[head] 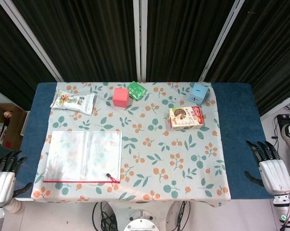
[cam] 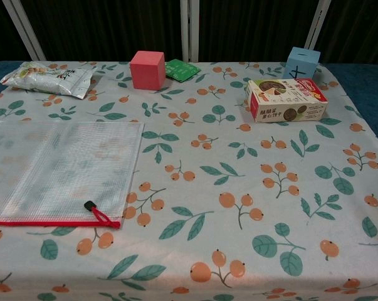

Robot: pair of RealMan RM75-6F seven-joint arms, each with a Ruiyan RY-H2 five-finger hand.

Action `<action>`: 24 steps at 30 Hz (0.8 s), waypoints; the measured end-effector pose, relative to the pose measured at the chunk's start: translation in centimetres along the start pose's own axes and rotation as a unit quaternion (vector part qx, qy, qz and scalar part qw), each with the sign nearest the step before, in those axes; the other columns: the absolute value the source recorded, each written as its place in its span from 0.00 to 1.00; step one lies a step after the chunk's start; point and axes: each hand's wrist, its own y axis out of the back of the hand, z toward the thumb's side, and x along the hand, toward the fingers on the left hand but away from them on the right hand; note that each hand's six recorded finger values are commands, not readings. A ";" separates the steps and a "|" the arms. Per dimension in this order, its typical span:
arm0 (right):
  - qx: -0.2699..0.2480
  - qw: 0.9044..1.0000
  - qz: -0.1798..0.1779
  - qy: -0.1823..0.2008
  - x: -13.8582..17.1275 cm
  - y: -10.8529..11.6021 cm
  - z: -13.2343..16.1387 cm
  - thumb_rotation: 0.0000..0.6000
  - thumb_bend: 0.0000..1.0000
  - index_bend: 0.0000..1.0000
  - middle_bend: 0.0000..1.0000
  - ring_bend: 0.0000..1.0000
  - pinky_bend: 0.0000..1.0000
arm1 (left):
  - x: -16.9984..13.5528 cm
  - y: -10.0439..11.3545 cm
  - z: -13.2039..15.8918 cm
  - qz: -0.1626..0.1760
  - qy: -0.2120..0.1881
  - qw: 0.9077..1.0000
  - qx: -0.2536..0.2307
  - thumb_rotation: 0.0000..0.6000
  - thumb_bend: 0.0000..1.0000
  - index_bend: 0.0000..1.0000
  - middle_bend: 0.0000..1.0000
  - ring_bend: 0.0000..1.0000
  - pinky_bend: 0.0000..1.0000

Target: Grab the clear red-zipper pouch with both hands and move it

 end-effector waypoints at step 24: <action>0.005 0.997 -0.044 0.058 -1.9 2.8 2.4 1.00 0.07 0.07 0.20 0.10 0.08 | 5.7 -2.3 13.1 -0.049 -0.250 0.967 -0.011 1.00 0.18 0.40 0.15 0.08 0.16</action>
